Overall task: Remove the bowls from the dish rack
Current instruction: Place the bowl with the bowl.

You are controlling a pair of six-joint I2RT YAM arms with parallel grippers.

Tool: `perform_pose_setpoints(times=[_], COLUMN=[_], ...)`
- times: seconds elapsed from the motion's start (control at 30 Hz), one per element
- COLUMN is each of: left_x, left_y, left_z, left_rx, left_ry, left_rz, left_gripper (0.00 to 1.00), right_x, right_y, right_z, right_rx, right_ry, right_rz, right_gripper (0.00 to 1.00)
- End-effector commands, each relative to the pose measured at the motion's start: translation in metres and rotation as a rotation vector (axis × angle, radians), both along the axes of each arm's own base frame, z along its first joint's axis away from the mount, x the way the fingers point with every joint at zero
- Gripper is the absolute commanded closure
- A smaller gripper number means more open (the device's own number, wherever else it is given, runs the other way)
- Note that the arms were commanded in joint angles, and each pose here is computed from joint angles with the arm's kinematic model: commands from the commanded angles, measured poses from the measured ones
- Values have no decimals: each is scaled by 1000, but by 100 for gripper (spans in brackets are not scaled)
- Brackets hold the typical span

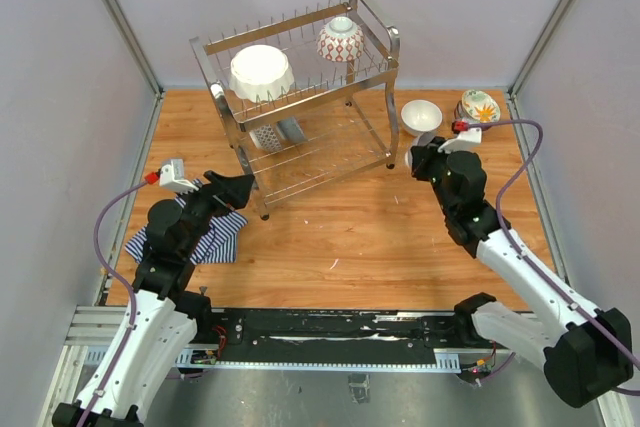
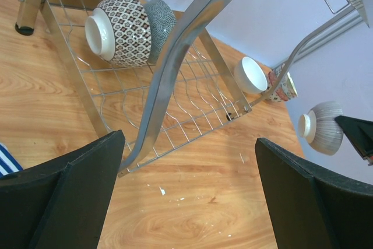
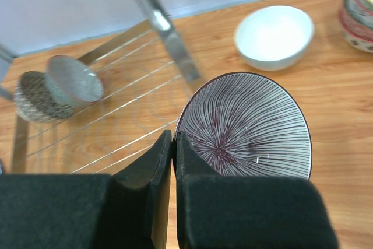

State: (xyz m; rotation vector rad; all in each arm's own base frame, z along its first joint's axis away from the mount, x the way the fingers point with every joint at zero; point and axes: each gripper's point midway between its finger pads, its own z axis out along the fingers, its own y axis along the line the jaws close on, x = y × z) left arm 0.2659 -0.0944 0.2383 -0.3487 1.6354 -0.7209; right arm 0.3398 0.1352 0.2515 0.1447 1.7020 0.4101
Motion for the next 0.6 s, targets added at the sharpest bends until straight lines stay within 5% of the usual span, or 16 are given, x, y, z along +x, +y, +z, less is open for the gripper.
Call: perform_pose_setpoints(times=[0.0,0.57], left_x=[1,7], left_y=[-5,0], left_z=[20,23], left_rx=[15,47], left_ry=[-63,-71], left_rz=[-29,2], left_gripper=[0,0], right_x=[19,154], right_y=[-32,-51], right_z=[2,20], right_rx=[-23,-142], right_ry=[8,80], right_rz=[-70,-62], right_gripper=[99,99])
